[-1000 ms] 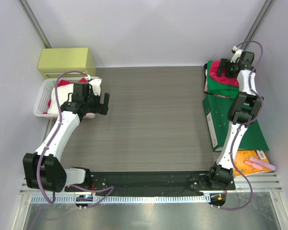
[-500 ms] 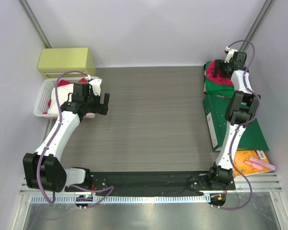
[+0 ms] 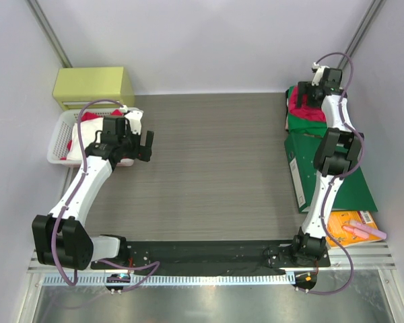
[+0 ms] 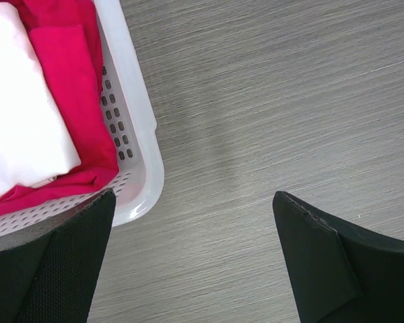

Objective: Fold and stack the t-shirts
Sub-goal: Put the neatly folded tshirt into the corner of the board with the right arm

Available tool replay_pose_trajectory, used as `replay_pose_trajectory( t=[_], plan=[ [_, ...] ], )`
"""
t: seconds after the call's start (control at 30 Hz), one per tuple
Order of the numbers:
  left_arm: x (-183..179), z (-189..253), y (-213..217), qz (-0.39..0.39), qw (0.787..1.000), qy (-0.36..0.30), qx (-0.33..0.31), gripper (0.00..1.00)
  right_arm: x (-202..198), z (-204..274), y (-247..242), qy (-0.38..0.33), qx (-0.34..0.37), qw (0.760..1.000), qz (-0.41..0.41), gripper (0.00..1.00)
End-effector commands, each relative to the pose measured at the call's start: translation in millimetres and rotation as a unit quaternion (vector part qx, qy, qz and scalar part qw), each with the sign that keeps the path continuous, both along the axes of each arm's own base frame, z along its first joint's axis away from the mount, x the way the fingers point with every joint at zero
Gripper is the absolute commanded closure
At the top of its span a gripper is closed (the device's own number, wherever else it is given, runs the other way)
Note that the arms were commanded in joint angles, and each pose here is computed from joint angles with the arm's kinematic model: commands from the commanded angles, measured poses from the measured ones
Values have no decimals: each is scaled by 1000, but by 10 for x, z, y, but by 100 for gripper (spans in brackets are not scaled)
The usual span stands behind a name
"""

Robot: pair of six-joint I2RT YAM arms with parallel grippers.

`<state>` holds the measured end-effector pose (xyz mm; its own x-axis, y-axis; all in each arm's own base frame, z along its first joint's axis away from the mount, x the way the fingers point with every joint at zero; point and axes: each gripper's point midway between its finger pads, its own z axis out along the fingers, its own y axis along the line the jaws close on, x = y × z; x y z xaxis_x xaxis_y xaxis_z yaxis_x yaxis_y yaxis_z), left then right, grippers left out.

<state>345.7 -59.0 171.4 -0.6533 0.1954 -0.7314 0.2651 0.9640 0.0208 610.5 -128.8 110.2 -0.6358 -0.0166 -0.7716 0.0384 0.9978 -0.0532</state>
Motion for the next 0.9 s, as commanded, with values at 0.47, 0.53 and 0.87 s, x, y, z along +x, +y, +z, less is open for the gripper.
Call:
replay_pose_trajectory(
  t=[0.47,0.53,0.87],
  plan=[
    [-54,1111,431,104,975,-194,15,0,-2265,2859,971,-234,44,970,42,0],
    [-146,1415,627,146,955,-255,32,0,-2693,2947,1038,-275,17,960,53,0],
    [-525,1851,1432,322,885,-325,81,0,-3388,2780,488,-288,-91,948,-100,0]
  ],
)
